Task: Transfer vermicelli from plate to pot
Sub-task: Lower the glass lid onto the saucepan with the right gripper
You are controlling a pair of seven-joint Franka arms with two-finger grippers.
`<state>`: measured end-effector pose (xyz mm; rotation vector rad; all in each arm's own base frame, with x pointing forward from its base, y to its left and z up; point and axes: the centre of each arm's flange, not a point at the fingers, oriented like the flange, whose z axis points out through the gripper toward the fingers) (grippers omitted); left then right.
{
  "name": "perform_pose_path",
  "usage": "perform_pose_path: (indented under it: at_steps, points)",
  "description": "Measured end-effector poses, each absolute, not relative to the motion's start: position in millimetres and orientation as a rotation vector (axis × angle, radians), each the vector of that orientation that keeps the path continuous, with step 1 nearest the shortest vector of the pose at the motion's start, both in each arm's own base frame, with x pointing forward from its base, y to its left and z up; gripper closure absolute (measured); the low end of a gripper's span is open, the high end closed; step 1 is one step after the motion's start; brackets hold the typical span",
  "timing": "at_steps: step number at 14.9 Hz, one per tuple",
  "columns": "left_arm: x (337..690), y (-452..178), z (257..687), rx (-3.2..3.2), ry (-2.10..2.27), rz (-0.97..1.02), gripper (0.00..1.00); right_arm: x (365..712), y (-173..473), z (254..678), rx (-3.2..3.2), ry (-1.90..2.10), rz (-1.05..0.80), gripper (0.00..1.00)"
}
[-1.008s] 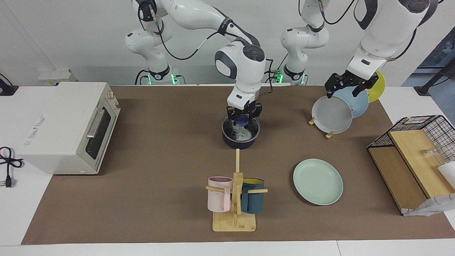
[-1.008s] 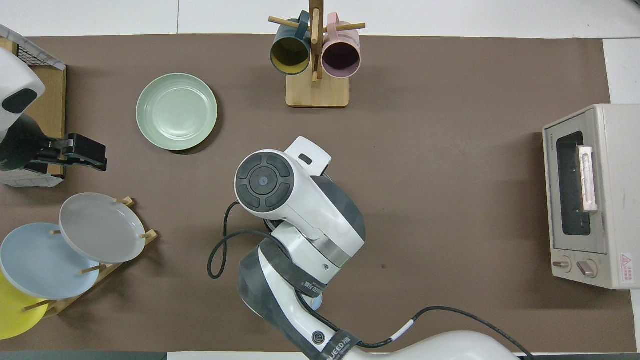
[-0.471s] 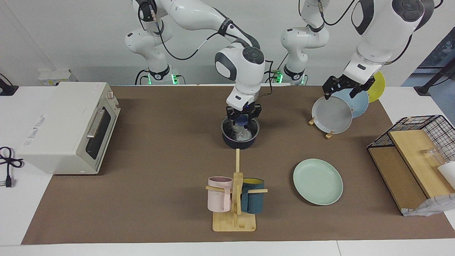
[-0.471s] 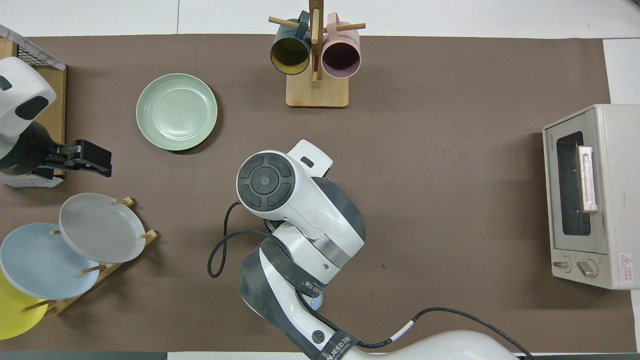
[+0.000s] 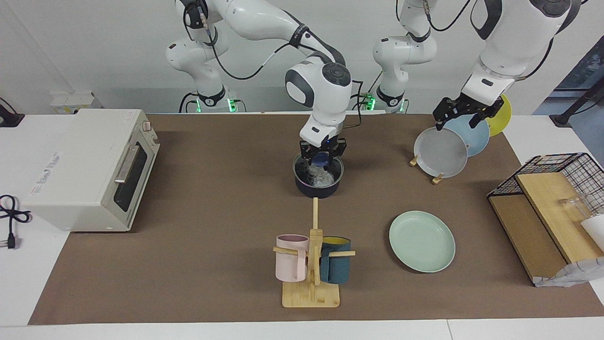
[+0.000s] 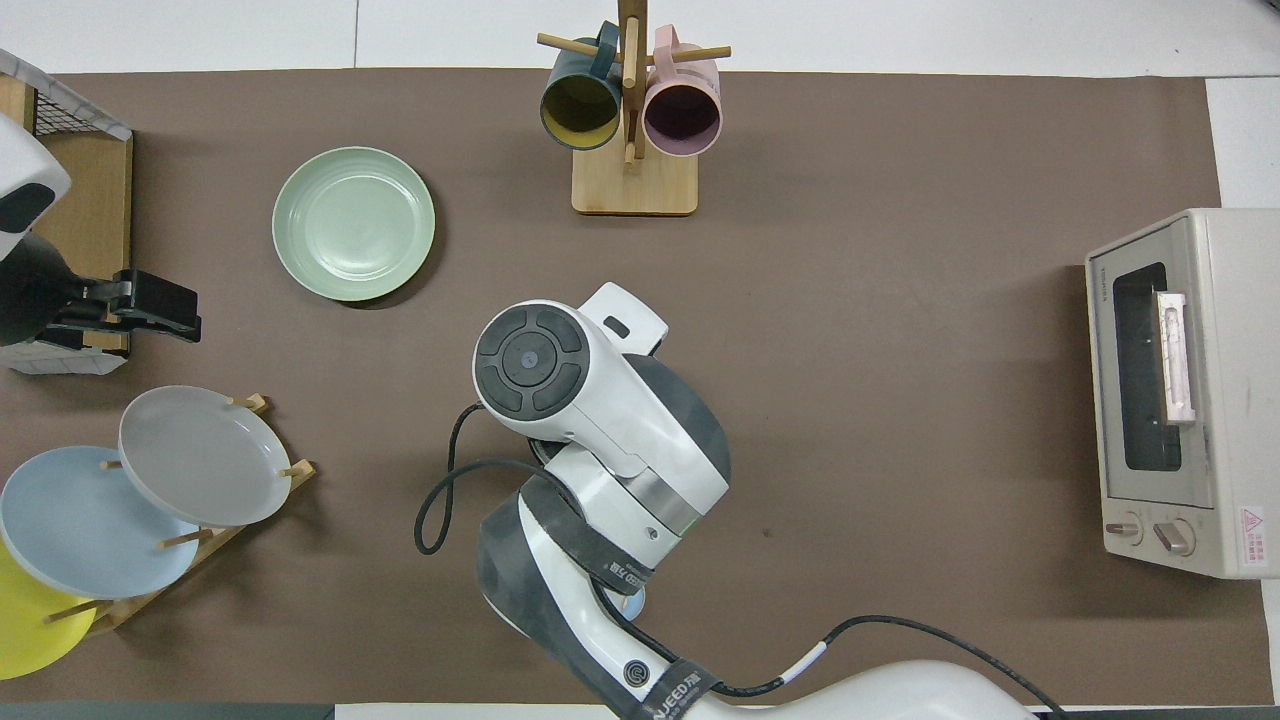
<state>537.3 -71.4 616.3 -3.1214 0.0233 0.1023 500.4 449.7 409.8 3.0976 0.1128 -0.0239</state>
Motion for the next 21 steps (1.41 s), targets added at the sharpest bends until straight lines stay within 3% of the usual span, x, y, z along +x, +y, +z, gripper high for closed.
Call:
perform_pose_path:
  at_steps: [12, 14, 17, 21]
  points:
    - [538, -74, 617, -3.145, 0.023, 0.1, 0.0, 498, 448, 407, 3.118, 0.079, -0.029, 0.33]
    - [538, -74, 617, -3.145, 0.026, 0.099, 0.0, 496, 448, 404, 3.115, 0.081, -0.037, 0.29]
    - [538, -74, 617, -3.145, 0.025, 0.099, 0.0, 499, 448, 408, 3.124, 0.078, -0.014, 0.03]
    - [538, -74, 617, -3.145, 0.025, 0.099, 0.0, 528, 419, 445, 3.152, 0.01, 0.067, 0.0]
